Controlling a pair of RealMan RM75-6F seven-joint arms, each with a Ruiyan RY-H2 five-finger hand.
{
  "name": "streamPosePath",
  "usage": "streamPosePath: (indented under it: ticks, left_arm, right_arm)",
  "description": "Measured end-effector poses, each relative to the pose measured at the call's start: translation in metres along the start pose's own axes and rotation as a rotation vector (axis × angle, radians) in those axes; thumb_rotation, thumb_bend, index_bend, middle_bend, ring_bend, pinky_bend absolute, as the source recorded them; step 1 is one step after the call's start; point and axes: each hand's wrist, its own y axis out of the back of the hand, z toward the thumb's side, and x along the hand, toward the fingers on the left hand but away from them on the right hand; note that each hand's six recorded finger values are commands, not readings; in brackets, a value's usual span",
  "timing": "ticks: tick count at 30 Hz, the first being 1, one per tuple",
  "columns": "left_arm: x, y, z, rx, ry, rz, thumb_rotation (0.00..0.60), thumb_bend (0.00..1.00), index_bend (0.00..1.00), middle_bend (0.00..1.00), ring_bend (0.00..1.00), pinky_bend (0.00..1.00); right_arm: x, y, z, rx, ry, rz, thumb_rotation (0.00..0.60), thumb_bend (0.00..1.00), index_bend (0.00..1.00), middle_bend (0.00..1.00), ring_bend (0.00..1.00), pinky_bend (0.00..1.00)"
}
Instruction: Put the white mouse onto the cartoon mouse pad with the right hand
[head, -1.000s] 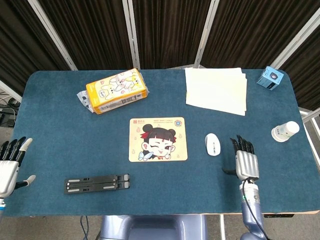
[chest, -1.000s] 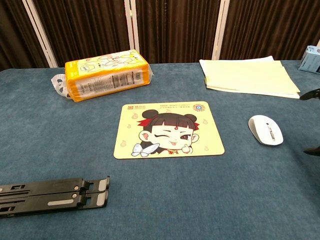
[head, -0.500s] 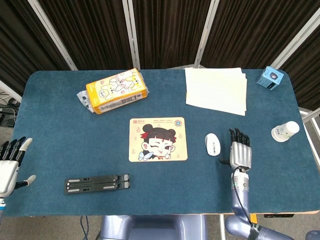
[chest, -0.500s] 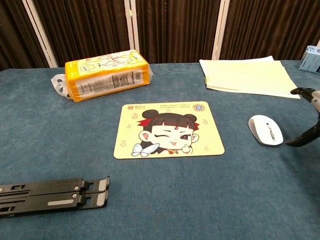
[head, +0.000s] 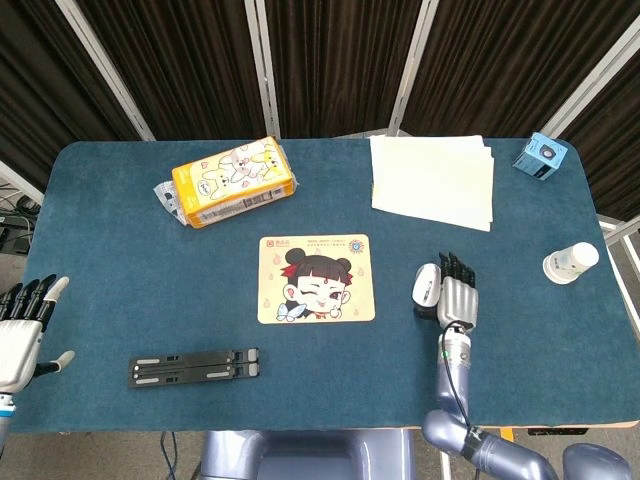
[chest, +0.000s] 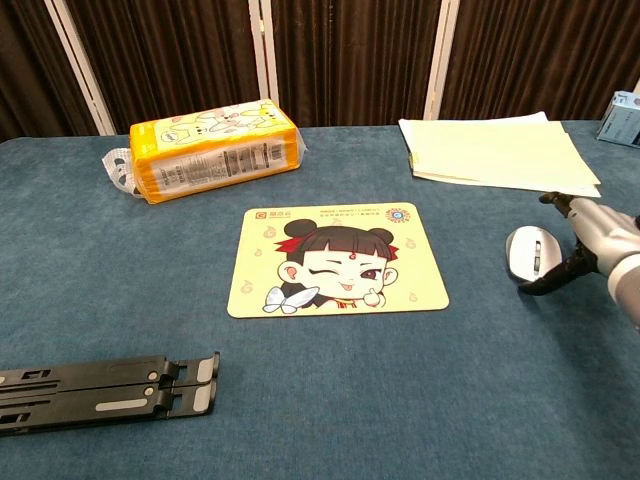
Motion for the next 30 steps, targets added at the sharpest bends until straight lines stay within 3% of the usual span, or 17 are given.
streamPosePath:
  ticks: [15,21,30]
  left_arm:
    - [0.001,-0.001,0.001,-0.011,-0.004,-0.012,0.600,0.01,0.00,0.00,0.00,0.00]
    - [0.002,-0.002,0.002,-0.015,-0.005,-0.016,0.600,0.01,0.00,0.00,0.00,0.00]
    - [0.001,-0.002,0.002,-0.023,-0.008,-0.021,0.600,0.01,0.00,0.00,0.00,0.00]
  right_arm:
    - [-0.015,-0.002,0.022,-0.053,0.009,-0.026,0.600,0.10,0.00,0.00,0.00,0.00]
    - [-0.023,0.002,0.014,-0.038,-0.014,-0.049,0.600,0.13,0.00,0.00,0.00,0.00]
    - [-0.036,0.024,-0.024,0.006,-0.078,-0.105,0.600,0.15,0.00,0.00,0.00,0.00]
